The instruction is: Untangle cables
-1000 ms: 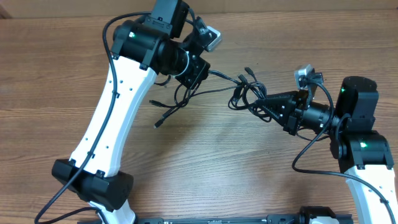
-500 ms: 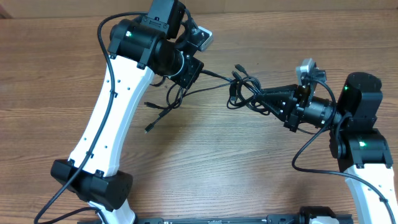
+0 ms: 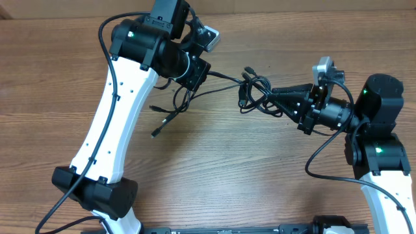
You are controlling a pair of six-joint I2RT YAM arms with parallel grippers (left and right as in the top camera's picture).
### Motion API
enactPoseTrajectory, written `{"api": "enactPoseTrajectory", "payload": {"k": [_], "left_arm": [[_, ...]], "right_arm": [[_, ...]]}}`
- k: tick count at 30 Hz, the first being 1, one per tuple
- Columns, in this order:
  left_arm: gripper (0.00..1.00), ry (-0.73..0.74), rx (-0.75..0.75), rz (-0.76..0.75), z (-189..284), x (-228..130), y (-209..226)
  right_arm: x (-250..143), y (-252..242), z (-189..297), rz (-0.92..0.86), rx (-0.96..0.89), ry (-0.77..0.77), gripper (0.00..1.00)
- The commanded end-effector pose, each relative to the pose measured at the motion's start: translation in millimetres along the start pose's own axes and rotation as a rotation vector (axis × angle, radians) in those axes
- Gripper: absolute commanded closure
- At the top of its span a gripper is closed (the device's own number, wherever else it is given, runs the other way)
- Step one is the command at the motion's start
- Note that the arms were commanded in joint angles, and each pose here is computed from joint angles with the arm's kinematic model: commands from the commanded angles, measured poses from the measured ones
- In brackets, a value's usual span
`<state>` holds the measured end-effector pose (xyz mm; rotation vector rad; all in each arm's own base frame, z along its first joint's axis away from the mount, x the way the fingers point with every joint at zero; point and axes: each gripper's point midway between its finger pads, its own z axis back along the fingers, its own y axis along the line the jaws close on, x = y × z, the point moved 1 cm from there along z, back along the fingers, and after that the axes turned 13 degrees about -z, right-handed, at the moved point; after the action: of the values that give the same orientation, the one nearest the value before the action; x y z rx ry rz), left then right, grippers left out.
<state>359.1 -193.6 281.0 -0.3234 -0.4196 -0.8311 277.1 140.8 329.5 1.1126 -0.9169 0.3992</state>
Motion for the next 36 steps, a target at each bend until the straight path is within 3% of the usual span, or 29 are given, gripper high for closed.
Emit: {"api": "enactPoseTrajectory", "payload": {"k": [1, 8, 12, 17, 23, 29, 36], "left_arm": [[0.96, 0.055, 0.09, 0.0, -5.6, -14.9, 32.7], [0.95, -0.004, -0.025, -0.081, -20.6, -6.3, 17.8], [0.96, -0.042, -0.111, -0.103, -31.1, -2.8, 5.9], [0.96, -0.149, -0.301, -0.142, -26.7, 11.9, -26.9], [0.96, -0.269, -0.446, -0.219, -20.8, 37.9, -65.8], [0.96, -0.307, -0.452, -0.329, -27.8, 55.2, -95.1], [0.96, -0.243, -0.37, -0.334, -37.8, 49.1, -89.3]], "right_arm": [[8.3, 16.0, 5.6, -0.081, 0.041, -0.009, 0.96], [12.4, 2.6, 5.7, -0.291, -0.035, -0.045, 0.96], [12.9, 0.7, 5.7, -0.282, -0.045, -0.05, 0.96], [8.2, -2.9, 4.9, -0.144, -0.056, -0.031, 0.96], [2.5, -15.8, -1.1, -0.184, -0.062, -0.005, 0.96], [-9.4, -21.9, -14.4, -0.233, -0.046, 0.048, 0.96], [-9.2, -18.9, -17.4, -0.219, -0.034, 0.051, 0.96]]}}
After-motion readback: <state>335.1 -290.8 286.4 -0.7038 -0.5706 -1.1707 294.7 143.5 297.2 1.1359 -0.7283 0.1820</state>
